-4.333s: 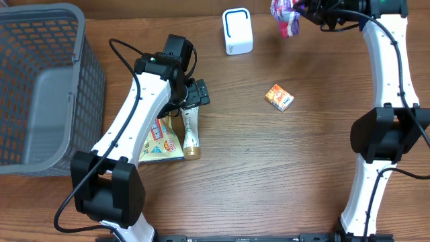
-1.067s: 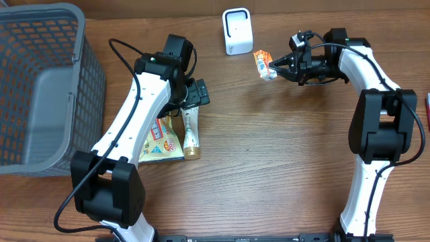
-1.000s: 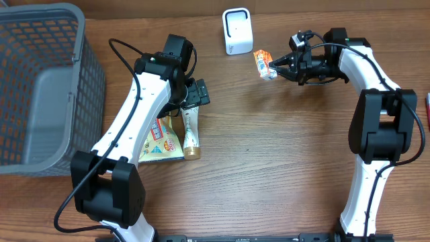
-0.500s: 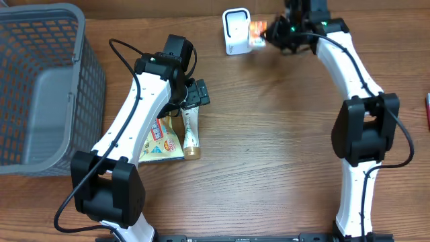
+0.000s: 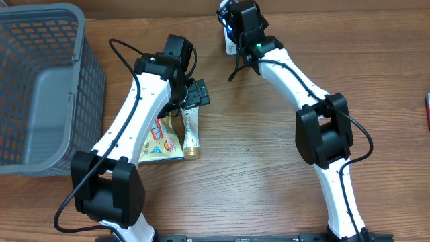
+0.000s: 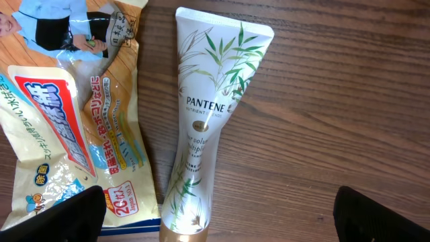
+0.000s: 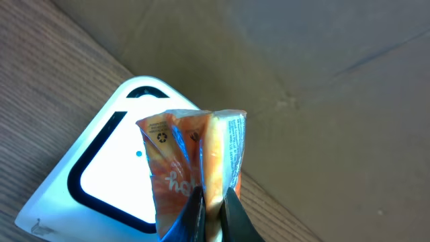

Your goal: Scan the item barcode

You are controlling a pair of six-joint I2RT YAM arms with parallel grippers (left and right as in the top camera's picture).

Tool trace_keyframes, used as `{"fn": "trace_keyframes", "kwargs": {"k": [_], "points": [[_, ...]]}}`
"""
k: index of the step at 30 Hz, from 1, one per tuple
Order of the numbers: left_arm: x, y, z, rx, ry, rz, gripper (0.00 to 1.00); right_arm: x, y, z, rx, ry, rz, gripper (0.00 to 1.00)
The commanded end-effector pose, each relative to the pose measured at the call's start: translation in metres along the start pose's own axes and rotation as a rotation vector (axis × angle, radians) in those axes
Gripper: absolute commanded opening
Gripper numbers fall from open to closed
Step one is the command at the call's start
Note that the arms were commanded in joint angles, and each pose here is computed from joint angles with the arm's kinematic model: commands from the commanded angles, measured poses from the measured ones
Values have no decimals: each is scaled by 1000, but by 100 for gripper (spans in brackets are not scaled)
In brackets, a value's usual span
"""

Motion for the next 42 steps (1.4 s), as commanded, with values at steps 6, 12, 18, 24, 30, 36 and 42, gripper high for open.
{"fn": "trace_keyframes", "kwargs": {"k": [6,12,18,24,30,36,42], "points": [[2,-2,1,-1,8,26,100,-4,-19,0,221,22,73,4],[2,-2,1,-1,8,26,100,8,-153,-60,350,60,693,4],[2,-2,1,-1,8,26,100,221,-328,-120,825,592,1301,4],[2,-2,1,-1,8,26,100,422,-395,-229,1049,910,1859,4],[2,-2,1,-1,8,26,100,481,-373,-238,1009,991,1948,4],[2,-2,1,-1,8,26,100,491,-352,-208,793,879,2079,4],[2,-2,1,-1,8,26,100,482,-367,-192,586,675,2079,4]]}}
Point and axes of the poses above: each gripper's point midway between its finger pads, its own z axis out along the fingers, its own y axis along the line the jaws close on, x = y × z, the point moved 10 cm from there along -z, back along the fingers, and after that the axes turned 8 degrees about z, right-handed, at the moved point
